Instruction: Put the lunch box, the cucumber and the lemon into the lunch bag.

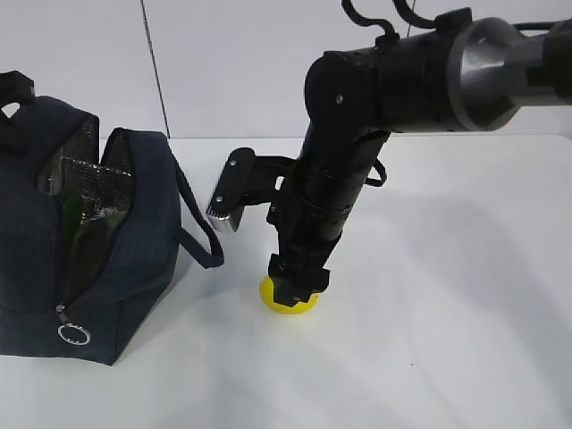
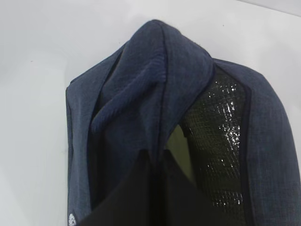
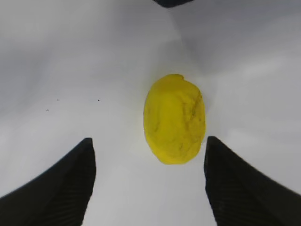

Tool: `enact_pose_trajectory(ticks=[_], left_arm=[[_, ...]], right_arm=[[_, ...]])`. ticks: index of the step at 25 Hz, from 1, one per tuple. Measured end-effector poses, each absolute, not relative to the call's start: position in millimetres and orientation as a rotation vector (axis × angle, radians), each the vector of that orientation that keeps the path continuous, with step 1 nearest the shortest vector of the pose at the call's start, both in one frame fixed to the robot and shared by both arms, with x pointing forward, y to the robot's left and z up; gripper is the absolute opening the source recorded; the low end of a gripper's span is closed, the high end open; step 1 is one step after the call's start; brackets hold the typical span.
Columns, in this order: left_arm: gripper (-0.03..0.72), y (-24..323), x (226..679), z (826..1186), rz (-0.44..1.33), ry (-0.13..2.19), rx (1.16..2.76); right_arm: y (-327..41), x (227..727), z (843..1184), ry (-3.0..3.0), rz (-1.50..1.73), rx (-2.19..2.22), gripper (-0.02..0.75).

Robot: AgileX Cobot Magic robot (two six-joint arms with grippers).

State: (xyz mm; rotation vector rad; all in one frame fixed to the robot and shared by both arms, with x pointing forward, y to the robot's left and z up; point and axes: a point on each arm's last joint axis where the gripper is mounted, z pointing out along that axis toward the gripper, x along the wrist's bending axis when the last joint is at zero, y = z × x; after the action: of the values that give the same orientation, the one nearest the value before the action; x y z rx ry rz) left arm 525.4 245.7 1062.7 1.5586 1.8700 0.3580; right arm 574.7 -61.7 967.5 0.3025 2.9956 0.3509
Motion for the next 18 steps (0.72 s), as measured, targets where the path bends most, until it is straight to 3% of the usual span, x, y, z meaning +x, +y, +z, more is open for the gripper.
enact_pose_trajectory(ticks=[18], left_arm=[[-0.007, 246.1, 526.0, 1063.2, 0.371, 1.862, 1.561]], right_arm=[[-54.5, 589.2, 921.9, 2.980, 0.317, 0.150, 0.545]])
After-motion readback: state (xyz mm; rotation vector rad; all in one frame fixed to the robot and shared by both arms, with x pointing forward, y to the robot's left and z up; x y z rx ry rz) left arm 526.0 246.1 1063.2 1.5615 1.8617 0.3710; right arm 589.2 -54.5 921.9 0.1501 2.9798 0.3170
